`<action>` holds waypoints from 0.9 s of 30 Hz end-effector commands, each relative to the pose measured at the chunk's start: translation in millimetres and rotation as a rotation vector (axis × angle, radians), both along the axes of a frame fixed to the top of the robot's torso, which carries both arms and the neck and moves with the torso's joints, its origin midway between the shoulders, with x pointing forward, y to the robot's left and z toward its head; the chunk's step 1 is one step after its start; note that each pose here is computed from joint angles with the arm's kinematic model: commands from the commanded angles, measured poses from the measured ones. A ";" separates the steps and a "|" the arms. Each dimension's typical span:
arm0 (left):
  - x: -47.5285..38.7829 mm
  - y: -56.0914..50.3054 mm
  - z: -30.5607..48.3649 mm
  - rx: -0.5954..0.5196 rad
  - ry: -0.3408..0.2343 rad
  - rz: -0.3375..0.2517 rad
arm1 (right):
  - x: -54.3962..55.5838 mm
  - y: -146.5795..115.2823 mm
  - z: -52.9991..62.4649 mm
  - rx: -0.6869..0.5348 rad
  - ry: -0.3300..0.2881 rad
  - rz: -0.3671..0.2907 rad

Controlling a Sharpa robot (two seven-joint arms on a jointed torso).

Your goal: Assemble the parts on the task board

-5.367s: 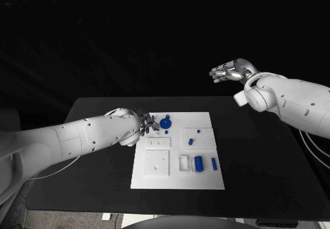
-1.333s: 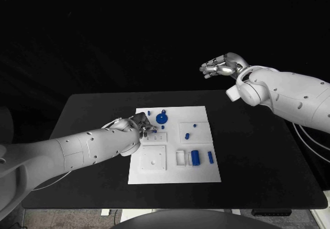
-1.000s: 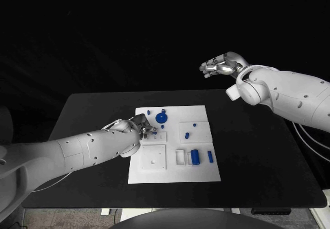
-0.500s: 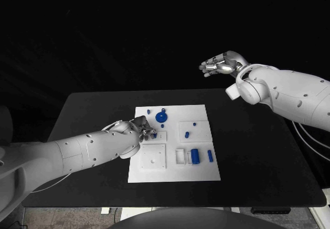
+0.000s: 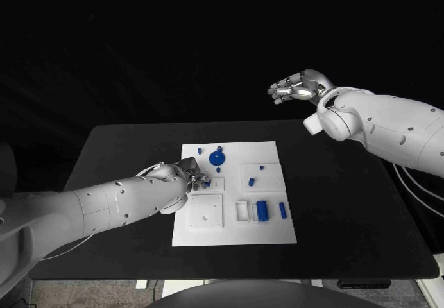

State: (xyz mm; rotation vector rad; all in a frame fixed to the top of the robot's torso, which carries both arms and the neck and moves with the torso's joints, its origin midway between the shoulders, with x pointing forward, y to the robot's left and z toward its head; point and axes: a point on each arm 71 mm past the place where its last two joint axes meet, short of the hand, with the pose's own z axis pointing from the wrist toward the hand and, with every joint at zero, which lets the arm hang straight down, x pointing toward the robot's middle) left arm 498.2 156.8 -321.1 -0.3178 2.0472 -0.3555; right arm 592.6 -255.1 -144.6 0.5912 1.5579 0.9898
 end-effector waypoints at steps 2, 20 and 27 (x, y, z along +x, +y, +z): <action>-0.1 0.9 0.2 0.001 -0.003 -0.004 | -0.4 1.6 0.0 -0.004 0.001 0.019; 1.0 24.0 18.8 -0.064 -0.052 0.045 | -0.6 -2.2 -2.3 -0.006 0.008 0.013; 6.5 32.6 36.4 -0.090 -0.089 0.043 | -1.0 -4.1 -5.6 -0.008 0.016 0.010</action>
